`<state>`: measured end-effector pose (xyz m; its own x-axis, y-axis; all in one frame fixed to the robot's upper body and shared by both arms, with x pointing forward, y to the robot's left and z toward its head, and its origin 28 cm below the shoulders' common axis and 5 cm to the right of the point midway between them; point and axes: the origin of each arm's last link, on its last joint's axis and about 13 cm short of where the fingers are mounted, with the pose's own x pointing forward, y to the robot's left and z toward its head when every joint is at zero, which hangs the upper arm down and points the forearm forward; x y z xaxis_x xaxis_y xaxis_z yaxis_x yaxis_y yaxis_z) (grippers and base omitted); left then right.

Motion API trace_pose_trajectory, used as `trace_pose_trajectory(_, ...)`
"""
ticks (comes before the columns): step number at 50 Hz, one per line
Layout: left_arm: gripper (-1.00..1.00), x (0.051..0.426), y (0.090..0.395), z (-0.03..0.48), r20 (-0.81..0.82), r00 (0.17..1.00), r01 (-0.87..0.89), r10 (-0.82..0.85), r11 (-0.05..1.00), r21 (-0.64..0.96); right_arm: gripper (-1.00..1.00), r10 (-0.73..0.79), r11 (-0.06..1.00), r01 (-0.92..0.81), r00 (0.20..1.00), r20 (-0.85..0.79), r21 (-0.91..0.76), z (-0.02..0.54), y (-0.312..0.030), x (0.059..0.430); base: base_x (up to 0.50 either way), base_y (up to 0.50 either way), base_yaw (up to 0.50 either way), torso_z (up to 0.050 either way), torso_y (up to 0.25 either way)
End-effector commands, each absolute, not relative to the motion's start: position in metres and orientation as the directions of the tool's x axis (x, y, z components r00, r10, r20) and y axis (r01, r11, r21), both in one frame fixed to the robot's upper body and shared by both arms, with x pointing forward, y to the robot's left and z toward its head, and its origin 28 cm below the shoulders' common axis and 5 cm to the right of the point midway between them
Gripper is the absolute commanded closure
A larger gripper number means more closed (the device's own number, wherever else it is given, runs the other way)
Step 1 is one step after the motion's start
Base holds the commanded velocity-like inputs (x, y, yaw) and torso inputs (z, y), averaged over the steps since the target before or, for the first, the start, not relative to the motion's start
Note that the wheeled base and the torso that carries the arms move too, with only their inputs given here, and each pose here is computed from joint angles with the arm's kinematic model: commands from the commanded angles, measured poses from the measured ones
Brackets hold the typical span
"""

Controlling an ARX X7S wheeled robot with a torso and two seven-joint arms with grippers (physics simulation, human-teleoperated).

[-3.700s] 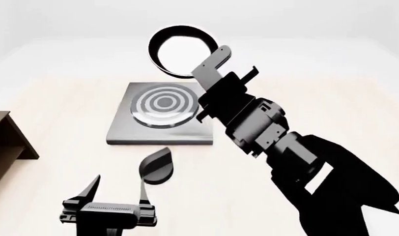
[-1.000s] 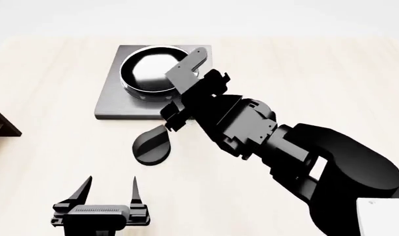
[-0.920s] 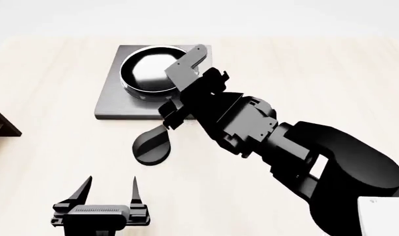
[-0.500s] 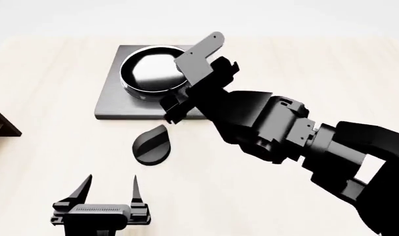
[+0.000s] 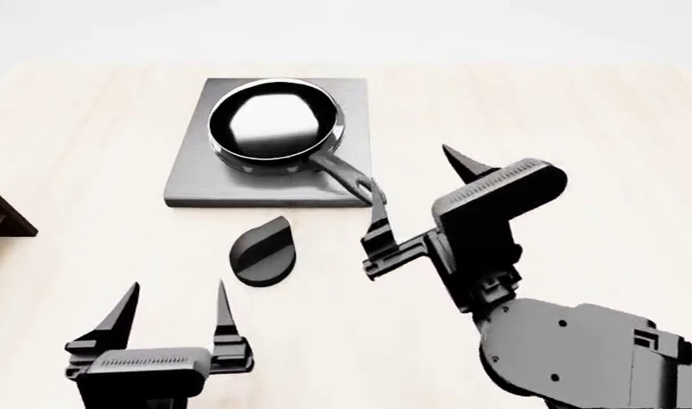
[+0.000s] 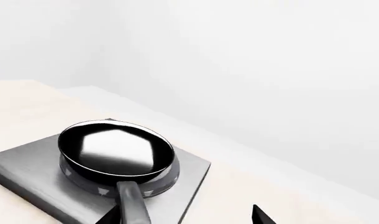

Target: Turn on the stove and put the frying pan on it.

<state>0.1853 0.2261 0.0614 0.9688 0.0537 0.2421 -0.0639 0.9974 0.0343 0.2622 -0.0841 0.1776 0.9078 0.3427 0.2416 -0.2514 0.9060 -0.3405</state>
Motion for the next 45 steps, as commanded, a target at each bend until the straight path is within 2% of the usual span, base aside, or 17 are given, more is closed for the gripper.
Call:
trace_pose_trajectory(1,-1.0,0.182,0.225,0.077,0.358,0.933,-0.044,0.044,0.999,-0.009,-1.0,0.271,0.955,-0.194,0.875,0.402,-0.223,0.158,-0.104,0.207,0.0,0.0,0.0,0.0,0.0)
trace_pose_trajectory(6,-1.0,0.178,0.225,0.085,0.419,0.906,-0.05,0.053,0.999,-0.02,-1.0,0.222,0.97,-0.147,0.857,0.466,-0.192,0.152,-0.112,0.188,0.0,0.0,0.0,0.0,0.0)
trace_pose_trajectory(11,-1.0,0.172,0.225,0.092,0.491,0.868,-0.068,0.078,0.997,-0.038,-1.0,0.107,0.992,-0.051,0.826,0.553,-0.117,0.144,-0.124,0.171,0.0,0.0,0.0,0.0,0.0)
trace_pose_trajectory(15,-1.0,0.167,0.229,0.098,0.539,0.835,-0.078,0.112,0.993,-0.085,-1.0,0.008,0.995,0.056,0.777,0.629,-0.082,0.14,-0.135,0.159,0.0,0.0,0.0,0.0,0.0)
trace_pose_trajectory(19,-1.0,0.162,0.232,0.102,0.59,0.795,-0.093,0.141,0.989,-0.112,-1.0,-0.042,0.995,0.093,0.751,0.659,-0.043,0.134,-0.144,0.15,0.0,0.0,0.0,0.0,0.0)
trace_pose_trajectory(25,-1.0,0.152,0.237,0.108,0.684,0.706,-0.11,0.183,0.983,-0.148,-1.0,-0.153,0.982,0.184,0.603,0.783,0.05,0.13,-0.157,0.126,0.0,0.0,0.0,0.0,0.0)
trace_pose_trajectory(29,-1.0,0.148,0.24,0.111,0.721,0.661,-0.113,0.207,0.978,-0.177,-1.0,-0.177,0.979,0.182,0.541,0.822,0.09,0.133,-0.162,0.117,0.0,0.0,0.0,0.0,0.0)
trace_pose_trajectory(32,-1.0,0.145,0.241,0.113,0.744,0.629,-0.122,0.225,0.974,-0.192,-1.0,-0.209,0.976,0.16,0.53,0.821,0.145,0.133,-0.166,0.115,0.0,0.0,0.0,0.0,0.0)
trace_pose_trajectory(35,-1.0,0.145,0.243,0.115,0.756,0.608,-0.132,0.243,0.97,-0.206,-1.0,-0.252,0.963,0.209,0.454,0.855,0.173,0.134,-0.169,0.111,0.0,0.0,0.0,0.0,0.0)
trace_pose_trajectory(38,-1.0,0.144,0.244,0.116,0.761,0.599,-0.128,0.248,0.968,-0.214,-1.0,-0.263,0.958,0.221,0.421,0.868,0.183,0.133,-0.171,0.106,0.0,0.0,0.0,0.0,0.0)
trace_pose_trajectory(45,-1.0,0.143,0.244,0.117,0.777,0.573,-0.142,0.26,0.965,-0.218,-1.0,-0.285,0.95,0.237,0.403,0.87,0.201,0.13,-0.174,0.104,0.0,0.0,0.0,0.0,0.0)
